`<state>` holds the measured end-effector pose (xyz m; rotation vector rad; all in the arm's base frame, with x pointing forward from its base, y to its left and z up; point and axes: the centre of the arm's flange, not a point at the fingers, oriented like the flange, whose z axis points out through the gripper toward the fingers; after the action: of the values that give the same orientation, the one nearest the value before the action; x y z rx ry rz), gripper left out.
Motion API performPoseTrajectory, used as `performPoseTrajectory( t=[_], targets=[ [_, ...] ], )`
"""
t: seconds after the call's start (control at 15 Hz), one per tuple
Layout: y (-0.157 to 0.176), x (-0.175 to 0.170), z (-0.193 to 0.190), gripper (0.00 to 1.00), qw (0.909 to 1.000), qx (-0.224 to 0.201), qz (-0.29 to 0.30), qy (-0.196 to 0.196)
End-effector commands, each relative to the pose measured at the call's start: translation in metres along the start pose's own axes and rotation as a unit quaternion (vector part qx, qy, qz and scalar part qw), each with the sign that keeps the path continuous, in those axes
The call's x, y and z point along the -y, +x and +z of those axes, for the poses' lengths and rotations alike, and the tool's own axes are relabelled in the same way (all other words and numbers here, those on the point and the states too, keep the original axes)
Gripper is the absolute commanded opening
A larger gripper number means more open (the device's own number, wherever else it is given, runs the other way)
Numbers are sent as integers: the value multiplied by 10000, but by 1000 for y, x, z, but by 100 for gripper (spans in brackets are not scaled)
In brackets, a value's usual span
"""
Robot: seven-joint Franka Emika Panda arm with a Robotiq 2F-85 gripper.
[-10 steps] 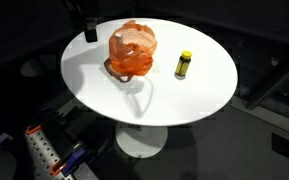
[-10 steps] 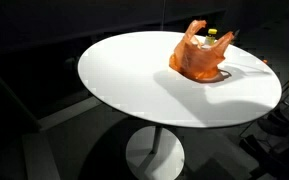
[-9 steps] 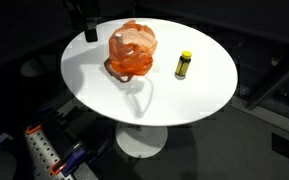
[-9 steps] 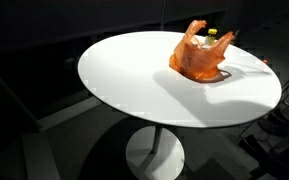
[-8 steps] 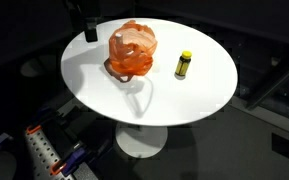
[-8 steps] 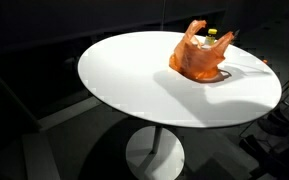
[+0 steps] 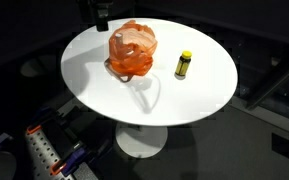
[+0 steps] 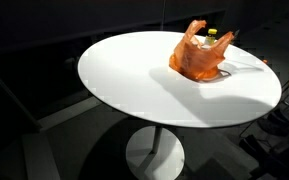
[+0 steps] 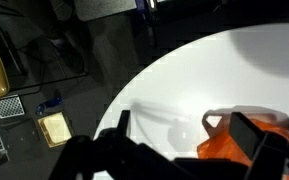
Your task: Pick up the brown medicine bottle with a yellow lid and put it in the orange plastic bag
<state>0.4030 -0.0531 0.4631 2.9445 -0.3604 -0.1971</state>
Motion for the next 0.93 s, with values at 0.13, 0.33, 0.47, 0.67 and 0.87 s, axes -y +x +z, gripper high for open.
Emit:
performPoseTrajectory(
  t=[0.13,0.33,0.47,0.67,0.87],
  targets=[
    [54,-12,-38,100,9994,100,162,-288],
    [83,-25,-49,100,9989,162,260,-354],
    [105,-36,-55,100,9988,3,383,-294],
    [137,-55,-59,100,9984,-231,499,-132],
    [163,-69,-58,100,9973,-451,580,-58]
  ],
)
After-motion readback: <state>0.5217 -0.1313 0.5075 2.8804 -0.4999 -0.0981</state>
